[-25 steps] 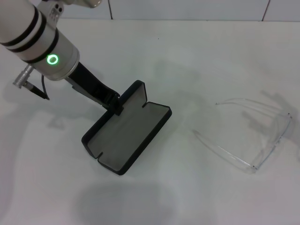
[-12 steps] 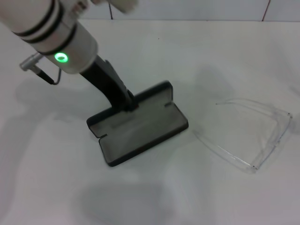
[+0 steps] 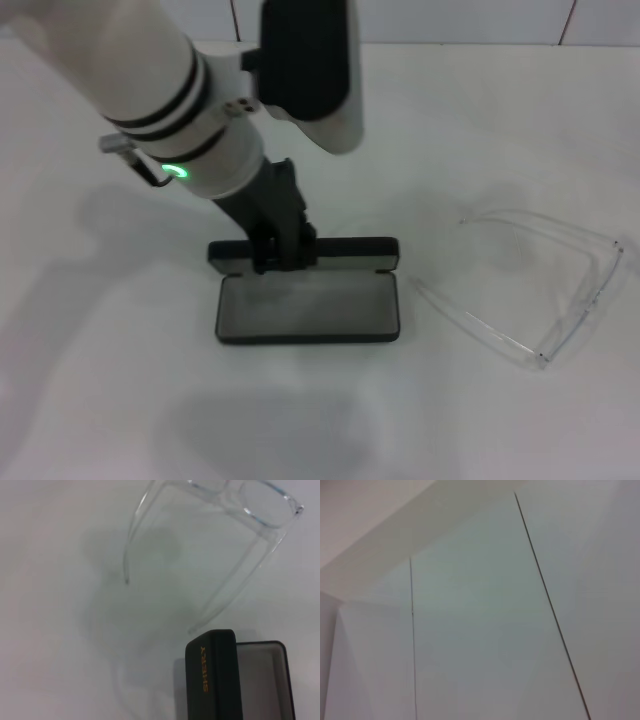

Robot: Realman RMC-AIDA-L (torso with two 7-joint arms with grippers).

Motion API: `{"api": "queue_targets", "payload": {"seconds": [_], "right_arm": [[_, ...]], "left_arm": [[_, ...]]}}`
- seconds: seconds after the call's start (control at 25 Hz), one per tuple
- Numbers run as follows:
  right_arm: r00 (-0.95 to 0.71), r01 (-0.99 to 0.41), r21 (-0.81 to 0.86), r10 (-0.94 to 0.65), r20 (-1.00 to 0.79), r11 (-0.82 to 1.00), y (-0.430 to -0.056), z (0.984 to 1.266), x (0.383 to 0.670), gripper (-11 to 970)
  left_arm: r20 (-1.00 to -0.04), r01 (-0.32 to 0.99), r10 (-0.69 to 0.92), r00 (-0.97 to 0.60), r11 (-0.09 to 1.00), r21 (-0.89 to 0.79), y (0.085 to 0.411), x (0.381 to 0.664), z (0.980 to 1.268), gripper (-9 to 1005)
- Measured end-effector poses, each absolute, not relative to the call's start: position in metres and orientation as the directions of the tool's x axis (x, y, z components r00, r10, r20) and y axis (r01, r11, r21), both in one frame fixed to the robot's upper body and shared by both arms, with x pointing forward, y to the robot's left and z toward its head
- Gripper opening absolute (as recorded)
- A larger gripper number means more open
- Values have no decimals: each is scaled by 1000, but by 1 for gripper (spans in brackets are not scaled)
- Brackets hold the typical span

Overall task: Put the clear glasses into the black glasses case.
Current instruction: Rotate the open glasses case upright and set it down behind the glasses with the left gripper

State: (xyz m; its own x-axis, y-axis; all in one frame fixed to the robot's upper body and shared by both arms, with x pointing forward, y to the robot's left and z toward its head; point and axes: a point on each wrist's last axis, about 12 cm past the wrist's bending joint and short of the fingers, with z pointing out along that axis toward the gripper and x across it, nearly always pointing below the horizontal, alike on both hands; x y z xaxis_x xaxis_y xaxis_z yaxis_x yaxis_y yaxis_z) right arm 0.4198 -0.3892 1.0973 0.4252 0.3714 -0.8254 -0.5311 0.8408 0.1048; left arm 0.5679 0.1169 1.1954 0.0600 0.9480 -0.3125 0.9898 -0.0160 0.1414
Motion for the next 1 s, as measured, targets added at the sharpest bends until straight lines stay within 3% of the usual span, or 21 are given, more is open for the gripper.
{"api": "queue_targets", "payload": {"seconds": [0.32,1.0], "right_arm": [[433,-508,129,382,-816,852,-391,1094,411,876],[442,-477,136,371,-817,868,-394,1091,403,875]], "left_arm": [[-291,972,942,165,-104,213,91,573,1186,231],[-307,952,934,183,-91,292,66,579,1181,239]]}}
